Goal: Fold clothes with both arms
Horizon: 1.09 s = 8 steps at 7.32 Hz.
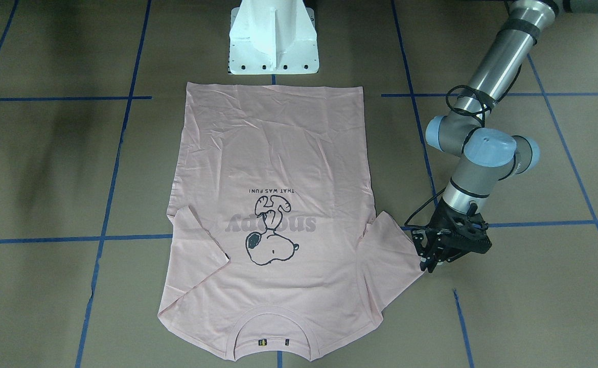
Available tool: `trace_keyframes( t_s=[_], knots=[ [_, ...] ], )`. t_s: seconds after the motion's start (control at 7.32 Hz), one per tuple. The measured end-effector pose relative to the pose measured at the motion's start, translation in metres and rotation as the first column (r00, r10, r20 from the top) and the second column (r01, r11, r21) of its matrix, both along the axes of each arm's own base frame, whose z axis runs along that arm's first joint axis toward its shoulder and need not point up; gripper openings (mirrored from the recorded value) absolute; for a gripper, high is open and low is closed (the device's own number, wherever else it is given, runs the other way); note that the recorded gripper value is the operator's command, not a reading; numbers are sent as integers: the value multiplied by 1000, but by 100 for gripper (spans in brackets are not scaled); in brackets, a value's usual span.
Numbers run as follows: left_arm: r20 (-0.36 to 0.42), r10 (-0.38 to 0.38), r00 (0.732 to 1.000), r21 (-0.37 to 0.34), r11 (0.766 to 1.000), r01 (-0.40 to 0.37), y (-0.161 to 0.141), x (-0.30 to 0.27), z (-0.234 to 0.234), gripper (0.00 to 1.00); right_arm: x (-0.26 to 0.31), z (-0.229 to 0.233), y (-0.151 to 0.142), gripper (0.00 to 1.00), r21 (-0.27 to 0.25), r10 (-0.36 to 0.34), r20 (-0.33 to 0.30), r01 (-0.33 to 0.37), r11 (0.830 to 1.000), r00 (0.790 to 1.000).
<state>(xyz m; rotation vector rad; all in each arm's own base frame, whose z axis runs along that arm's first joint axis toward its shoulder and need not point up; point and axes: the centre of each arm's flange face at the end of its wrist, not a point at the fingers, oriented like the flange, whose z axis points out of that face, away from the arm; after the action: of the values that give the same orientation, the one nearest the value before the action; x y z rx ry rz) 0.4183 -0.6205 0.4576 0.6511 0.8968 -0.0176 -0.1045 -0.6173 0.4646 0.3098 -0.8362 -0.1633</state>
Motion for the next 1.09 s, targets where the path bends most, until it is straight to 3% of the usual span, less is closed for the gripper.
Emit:
trace_keyframes(
  t_s=[0.55, 0.82, 1.09],
  knots=[
    [-24, 2, 1000, 12, 1000, -2, 8, -5, -46, 0, 0, 0, 0, 100, -3, 2, 1, -2, 1000, 1000],
    [-24, -27, 999, -105, 994, 24, 14, 8, -110, 0, 0, -1, -1, 100, -2, 3, 1, -3, 1000, 1000],
    [-14, -74, 997, -235, 969, 68, 29, 60, -187, 0, -1, -1, -1, 100, -3, 2, 1, -2, 1000, 1000]
  ],
)
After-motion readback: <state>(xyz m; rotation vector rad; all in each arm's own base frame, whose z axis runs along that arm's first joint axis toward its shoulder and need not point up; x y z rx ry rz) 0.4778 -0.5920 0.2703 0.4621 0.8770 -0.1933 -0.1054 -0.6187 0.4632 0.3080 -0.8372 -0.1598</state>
